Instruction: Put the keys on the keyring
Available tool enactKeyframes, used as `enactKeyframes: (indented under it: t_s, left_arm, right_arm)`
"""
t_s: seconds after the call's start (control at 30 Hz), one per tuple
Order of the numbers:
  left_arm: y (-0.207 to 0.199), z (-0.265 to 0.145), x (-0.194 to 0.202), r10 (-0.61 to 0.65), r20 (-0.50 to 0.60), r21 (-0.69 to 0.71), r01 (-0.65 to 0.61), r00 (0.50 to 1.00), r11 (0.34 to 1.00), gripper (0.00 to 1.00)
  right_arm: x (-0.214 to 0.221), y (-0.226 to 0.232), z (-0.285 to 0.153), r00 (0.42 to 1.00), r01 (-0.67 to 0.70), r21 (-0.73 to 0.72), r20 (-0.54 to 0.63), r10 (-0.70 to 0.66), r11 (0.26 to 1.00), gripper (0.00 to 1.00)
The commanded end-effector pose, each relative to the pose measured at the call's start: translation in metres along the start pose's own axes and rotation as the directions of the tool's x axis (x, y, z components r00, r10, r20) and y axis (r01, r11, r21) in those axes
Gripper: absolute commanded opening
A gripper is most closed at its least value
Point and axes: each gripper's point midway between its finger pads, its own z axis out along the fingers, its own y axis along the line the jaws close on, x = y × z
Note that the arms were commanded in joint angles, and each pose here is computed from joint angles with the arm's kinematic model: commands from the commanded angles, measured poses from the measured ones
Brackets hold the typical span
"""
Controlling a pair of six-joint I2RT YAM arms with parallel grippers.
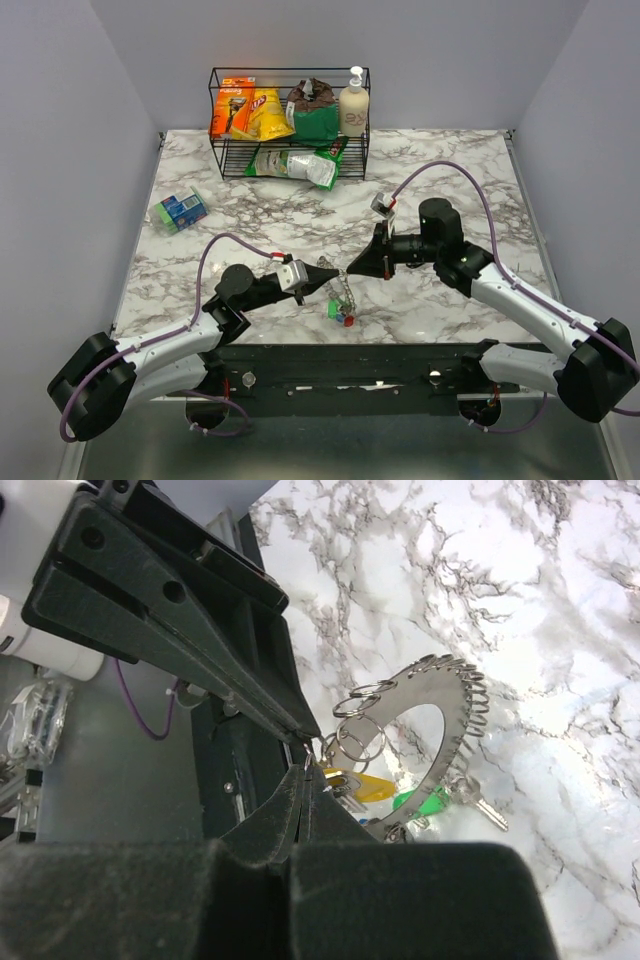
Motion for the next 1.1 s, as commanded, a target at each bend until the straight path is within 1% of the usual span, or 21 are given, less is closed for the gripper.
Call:
enactKeyframes:
  t_s: [0.0,0.27,0.63,1.07]
  left_arm:
    - [0.007,0.003,-0.022,0.048,0.061,-0.030,-0.047,0.997,0.998,0.00]
    - [0.007,0.003,-0.023,0.049,0.060,-0.031,-0.047,0.997,0.998,0.00]
    - [0.006,0.002,-0.027,0.053,0.068,-0.031,-0.051,0.996,0.998,0.00]
    - [0.006,0.003,-0.028,0.056,0.068,-0.026,-0.054,0.996,0.998,0.00]
  right_arm:
    - [-0.016,0.018,-0.002,0.997,0.065,-0.055,0.042,-0.063,0.996,0.01]
    - [-0.011,0.021,-0.002,0.998,0.061,-0.072,0.028,-0.059,0.996,0.01]
    - [0.001,0.012,0.003,0.999,0.042,-0.057,-0.003,-0.042,0.997,0.01]
    - [0.005,0.009,0.006,0.999,0.031,-0.055,-0.016,-0.031,0.998,0.01]
